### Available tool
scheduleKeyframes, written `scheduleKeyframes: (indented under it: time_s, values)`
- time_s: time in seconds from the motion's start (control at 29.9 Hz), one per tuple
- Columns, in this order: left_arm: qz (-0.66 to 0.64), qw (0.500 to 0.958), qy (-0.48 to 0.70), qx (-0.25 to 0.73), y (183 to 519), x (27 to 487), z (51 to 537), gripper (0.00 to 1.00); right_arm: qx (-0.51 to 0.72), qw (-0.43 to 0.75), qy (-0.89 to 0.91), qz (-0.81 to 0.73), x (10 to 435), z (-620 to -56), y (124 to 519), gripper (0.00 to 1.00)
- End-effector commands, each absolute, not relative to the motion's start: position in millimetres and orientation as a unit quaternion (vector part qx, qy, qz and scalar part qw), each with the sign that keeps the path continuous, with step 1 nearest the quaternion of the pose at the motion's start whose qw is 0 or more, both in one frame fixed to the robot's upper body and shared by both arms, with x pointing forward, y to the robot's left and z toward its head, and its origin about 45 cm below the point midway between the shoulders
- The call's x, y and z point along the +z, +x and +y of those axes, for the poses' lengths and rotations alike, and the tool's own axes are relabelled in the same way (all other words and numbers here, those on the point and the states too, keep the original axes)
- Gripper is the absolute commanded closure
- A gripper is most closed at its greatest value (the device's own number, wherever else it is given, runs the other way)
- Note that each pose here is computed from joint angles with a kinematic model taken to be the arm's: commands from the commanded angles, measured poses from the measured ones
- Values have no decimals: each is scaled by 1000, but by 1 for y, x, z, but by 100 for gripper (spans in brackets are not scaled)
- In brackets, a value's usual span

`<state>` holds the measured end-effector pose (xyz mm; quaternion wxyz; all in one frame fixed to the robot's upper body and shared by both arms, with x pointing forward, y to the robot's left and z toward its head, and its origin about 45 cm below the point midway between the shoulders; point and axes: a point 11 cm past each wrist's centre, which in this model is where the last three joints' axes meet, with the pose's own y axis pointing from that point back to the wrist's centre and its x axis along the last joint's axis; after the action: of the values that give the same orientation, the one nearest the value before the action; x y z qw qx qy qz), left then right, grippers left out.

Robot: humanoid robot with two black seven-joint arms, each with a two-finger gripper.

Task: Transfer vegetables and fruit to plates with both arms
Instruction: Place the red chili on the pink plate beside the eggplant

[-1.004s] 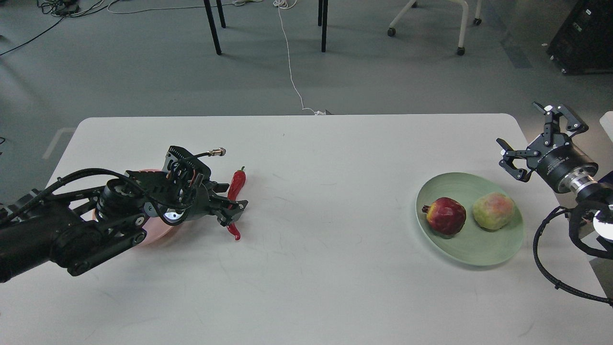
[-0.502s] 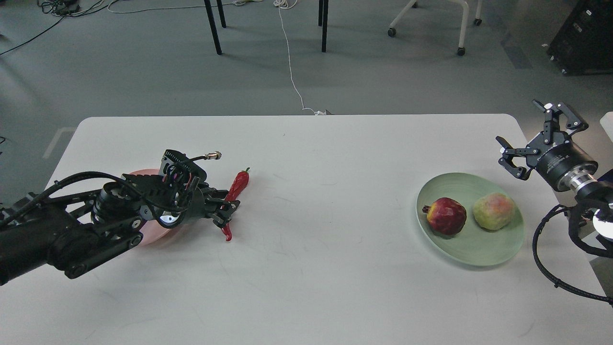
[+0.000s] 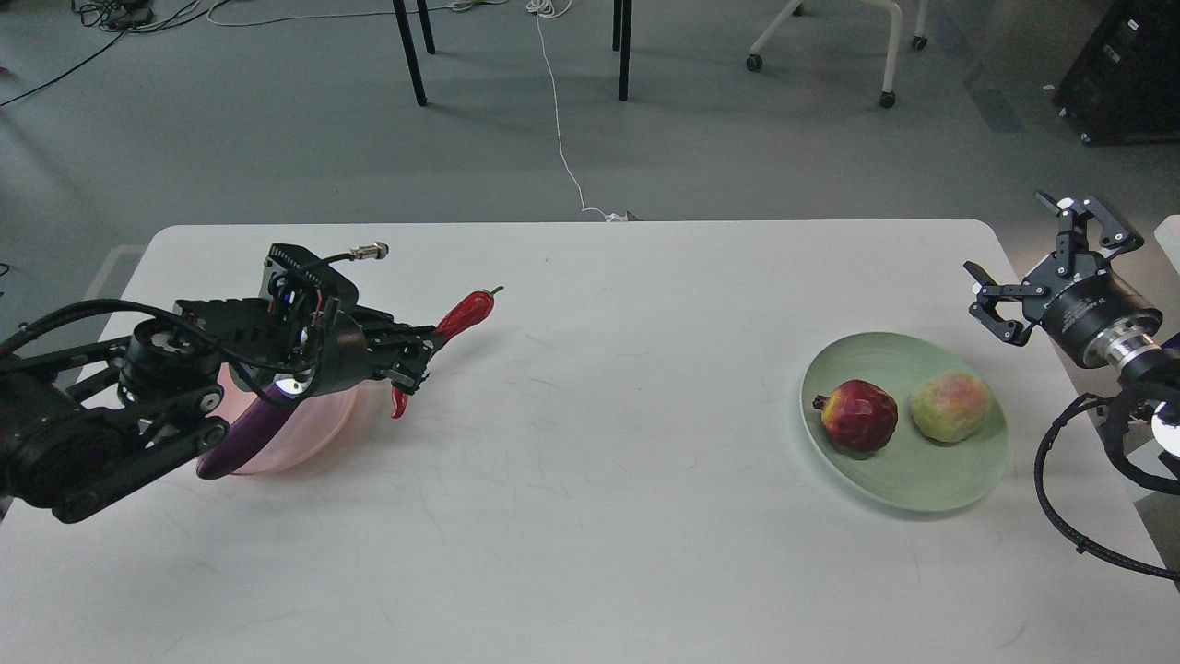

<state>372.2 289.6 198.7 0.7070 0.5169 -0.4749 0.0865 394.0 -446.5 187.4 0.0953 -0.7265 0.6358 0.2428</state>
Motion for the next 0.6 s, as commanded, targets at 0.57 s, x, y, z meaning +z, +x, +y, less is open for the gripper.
scheduleKeyframes:
  time_s: [0.57]
  values:
    - [-365,658,643,144,334,186,464,84,243,92,-722,641,185,-452,390,0]
